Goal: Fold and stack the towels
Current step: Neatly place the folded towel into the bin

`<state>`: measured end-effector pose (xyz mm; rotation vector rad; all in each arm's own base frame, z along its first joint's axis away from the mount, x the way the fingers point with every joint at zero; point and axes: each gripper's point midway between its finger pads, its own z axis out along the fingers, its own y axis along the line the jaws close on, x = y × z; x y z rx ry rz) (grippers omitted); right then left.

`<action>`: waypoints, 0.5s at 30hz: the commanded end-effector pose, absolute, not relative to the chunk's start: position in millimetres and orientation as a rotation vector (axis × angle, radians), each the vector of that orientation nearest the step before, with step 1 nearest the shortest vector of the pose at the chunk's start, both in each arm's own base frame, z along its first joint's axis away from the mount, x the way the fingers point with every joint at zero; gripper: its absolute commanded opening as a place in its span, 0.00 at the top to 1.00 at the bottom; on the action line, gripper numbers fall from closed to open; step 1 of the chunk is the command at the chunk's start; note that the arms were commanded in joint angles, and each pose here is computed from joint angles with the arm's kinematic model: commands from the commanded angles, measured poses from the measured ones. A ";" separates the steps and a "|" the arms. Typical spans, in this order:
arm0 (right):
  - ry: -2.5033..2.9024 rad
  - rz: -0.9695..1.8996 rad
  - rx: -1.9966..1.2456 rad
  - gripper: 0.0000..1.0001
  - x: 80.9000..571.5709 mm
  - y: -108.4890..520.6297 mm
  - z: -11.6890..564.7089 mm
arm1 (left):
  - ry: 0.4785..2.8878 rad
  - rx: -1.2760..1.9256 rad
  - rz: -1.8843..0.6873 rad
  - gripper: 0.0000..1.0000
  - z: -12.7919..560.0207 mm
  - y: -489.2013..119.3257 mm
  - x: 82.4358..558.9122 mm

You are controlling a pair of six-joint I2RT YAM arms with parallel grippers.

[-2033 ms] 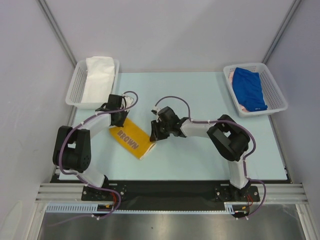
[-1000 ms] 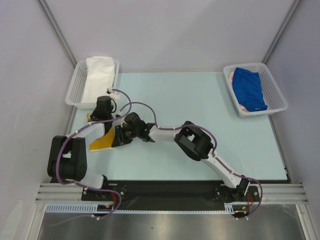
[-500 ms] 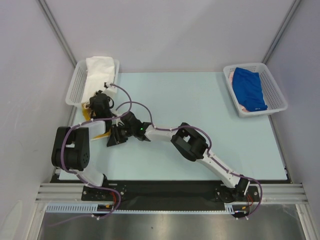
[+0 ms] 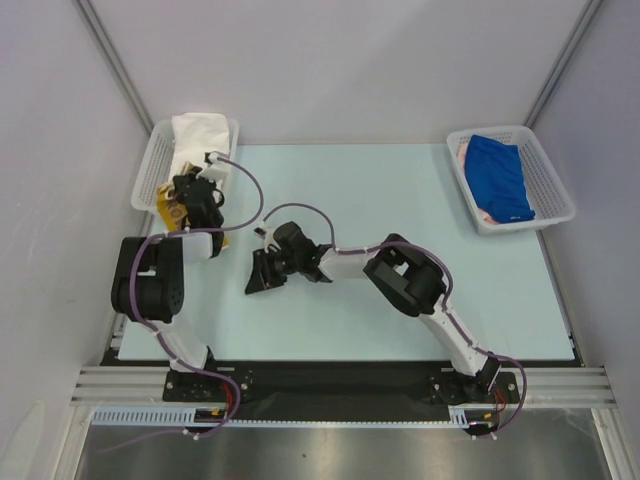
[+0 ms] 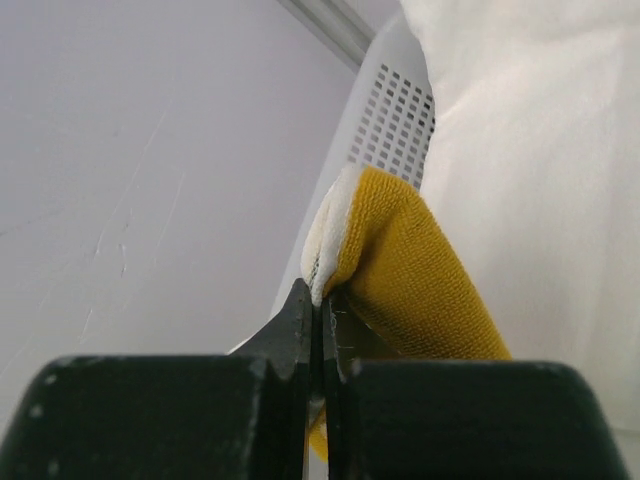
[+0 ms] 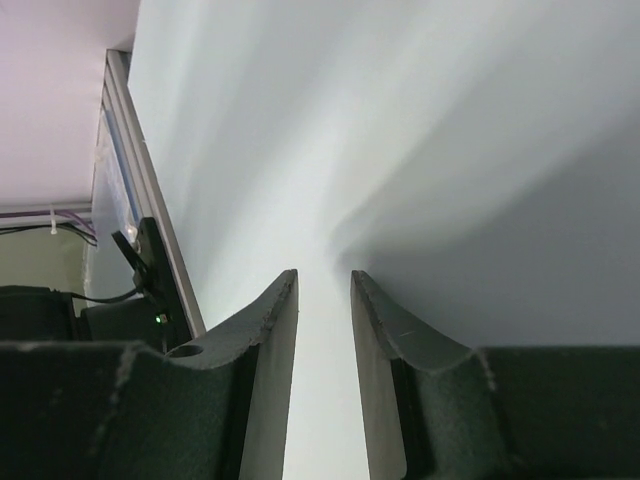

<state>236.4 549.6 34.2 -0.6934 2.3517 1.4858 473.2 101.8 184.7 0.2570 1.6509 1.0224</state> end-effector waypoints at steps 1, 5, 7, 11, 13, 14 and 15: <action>2.277 1.474 -0.704 0.66 243.4 536.8 63.6 | 1.476 0.204 1.007 1.00 234.4 103.6 495.4; 2.225 1.459 -0.686 0.66 247.6 516.7 93.3 | 1.457 0.178 0.958 1.00 236.1 110.8 508.7; 2.243 1.435 -0.686 0.66 250.4 503.6 91.6 | 1.454 0.210 0.952 1.00 234.3 108.5 519.6; 2.220 1.421 -0.660 0.66 255.8 484.2 105.6 | 1.437 0.230 0.936 1.00 234.6 107.0 534.0; 2.216 1.406 -0.649 0.66 260.1 473.7 111.5 | 1.426 0.234 0.935 1.00 237.0 107.6 541.0; 2.208 1.404 -0.644 0.66 262.2 471.0 113.5 | 1.423 0.260 0.924 1.00 237.6 103.5 545.8; 2.199 1.402 -0.640 0.66 263.3 467.2 118.1 | 1.414 0.271 0.914 1.00 240.6 101.3 552.1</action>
